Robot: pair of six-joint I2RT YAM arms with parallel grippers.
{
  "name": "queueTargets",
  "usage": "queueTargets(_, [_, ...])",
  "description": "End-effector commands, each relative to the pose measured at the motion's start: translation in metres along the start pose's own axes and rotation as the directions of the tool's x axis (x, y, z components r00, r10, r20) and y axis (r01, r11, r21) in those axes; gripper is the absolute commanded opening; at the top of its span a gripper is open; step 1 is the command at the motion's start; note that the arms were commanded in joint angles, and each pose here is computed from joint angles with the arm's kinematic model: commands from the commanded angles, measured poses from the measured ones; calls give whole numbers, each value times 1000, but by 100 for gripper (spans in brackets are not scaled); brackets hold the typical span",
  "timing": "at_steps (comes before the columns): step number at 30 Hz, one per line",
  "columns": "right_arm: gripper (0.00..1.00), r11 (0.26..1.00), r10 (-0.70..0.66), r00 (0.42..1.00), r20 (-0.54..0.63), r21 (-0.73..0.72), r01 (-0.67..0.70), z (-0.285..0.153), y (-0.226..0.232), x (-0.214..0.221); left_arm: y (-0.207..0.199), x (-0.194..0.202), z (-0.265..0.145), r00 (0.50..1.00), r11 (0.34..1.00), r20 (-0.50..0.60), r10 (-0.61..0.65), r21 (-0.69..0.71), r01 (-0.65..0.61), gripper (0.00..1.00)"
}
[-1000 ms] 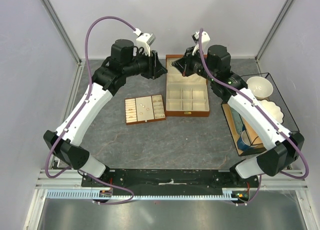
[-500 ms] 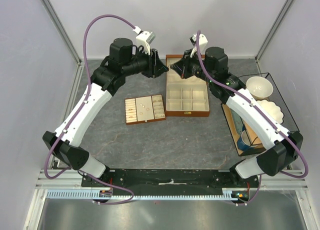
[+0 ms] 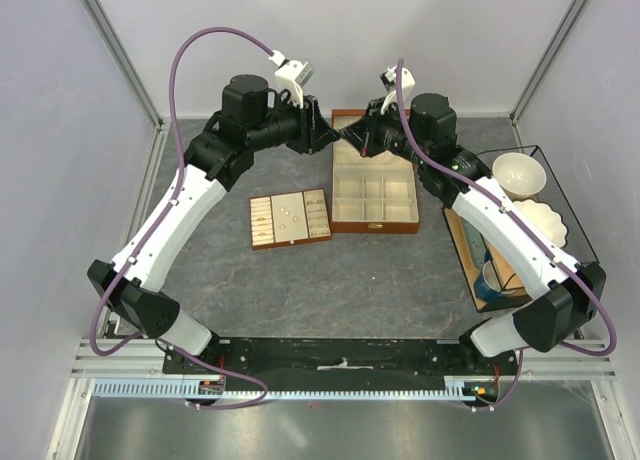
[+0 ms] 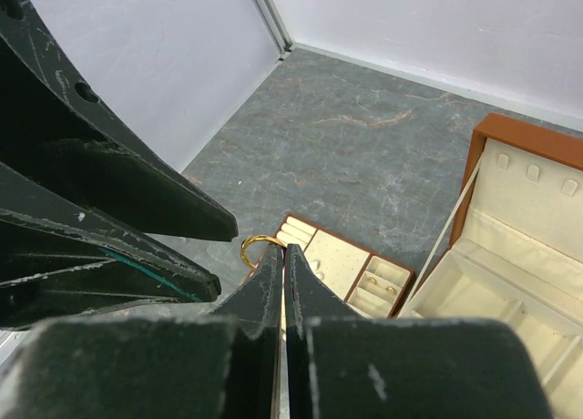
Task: Organize the mixed jewelry
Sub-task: Adjust the jewelry.
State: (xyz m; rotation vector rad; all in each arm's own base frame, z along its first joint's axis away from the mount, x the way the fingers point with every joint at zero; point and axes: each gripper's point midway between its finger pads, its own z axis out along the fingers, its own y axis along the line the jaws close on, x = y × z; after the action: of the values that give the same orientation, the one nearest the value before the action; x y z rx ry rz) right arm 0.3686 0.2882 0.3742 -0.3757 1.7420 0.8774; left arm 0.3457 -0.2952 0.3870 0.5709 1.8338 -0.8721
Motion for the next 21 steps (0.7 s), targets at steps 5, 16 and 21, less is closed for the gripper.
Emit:
queueTargets(5, [0,999,10,999,49,-46,-8,-2,13,-15,-4,-22,0,997,999,65,52,3,-52,38])
queueTargets(16, [0,998,16,998,56,-63,-12,-5,18,-20,-2,-19,5,997,999,55,48,2,-48,36])
queueTargets(21, [0,998,17,998,54,-60,-13,-4,17,-18,-2,-19,4,997,999,55,49,3,-50,33])
